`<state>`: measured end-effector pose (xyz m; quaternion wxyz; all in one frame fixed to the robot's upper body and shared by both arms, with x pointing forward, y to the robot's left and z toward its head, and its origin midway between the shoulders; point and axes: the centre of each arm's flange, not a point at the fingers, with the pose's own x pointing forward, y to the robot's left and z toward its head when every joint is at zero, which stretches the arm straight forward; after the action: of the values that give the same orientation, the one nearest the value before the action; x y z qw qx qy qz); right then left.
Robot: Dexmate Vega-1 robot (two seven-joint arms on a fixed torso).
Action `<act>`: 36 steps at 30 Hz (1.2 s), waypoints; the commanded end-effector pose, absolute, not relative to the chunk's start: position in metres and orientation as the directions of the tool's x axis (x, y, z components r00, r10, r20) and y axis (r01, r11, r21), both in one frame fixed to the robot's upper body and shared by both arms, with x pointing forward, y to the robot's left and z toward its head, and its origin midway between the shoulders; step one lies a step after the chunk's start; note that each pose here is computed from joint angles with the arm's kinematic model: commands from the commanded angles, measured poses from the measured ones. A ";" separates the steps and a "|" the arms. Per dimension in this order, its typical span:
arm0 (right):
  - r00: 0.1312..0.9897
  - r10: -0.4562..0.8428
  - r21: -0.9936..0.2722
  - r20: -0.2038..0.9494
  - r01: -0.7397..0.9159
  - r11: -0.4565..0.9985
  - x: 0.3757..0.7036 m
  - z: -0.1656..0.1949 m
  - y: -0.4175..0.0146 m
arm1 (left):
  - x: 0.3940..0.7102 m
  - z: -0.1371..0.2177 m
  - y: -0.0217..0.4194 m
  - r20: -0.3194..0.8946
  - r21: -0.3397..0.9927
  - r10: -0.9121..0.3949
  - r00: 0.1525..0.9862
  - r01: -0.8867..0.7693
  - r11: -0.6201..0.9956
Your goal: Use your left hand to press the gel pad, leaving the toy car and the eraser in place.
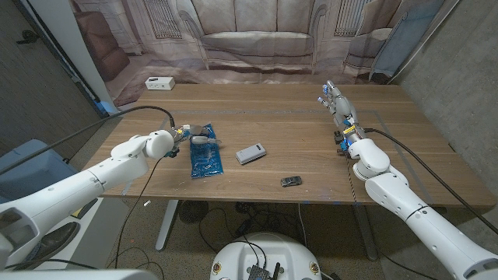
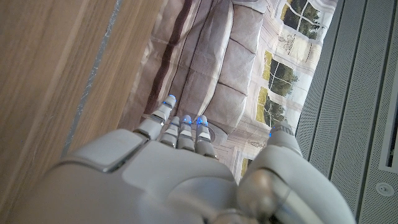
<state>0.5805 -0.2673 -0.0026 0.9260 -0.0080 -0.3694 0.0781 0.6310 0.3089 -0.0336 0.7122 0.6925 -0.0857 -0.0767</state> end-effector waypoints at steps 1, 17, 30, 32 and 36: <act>0.715 0.152 -0.075 0.682 -0.137 0.988 0.581 -0.003 -0.267 | 0.633 -0.037 0.308 -0.014 1.000 -0.222 0.975 0.017 0.011; 0.713 0.152 -0.073 0.684 -0.140 0.987 0.581 -0.002 -0.266 | 0.629 -0.032 0.311 0.011 1.000 -0.216 0.976 -0.008 0.018; 0.711 0.152 -0.076 0.687 -0.137 0.988 0.581 -0.002 -0.267 | 0.623 -0.024 0.312 0.058 0.998 -0.222 0.973 -0.050 0.041; 0.711 0.150 -0.074 0.687 -0.137 0.988 0.580 -0.002 -0.267 | 0.622 -0.022 0.312 0.064 0.997 -0.223 0.973 -0.056 0.043; 0.713 0.147 -0.069 0.686 -0.137 0.988 0.580 -0.002 -0.267 | 0.621 -0.020 0.312 0.082 0.996 -0.225 0.971 -0.072 0.051</act>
<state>0.5809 -0.2666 -0.0024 0.9254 -0.0088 -0.3707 0.0781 0.6254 0.3112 -0.0322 0.7135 0.6918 -0.0866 -0.0696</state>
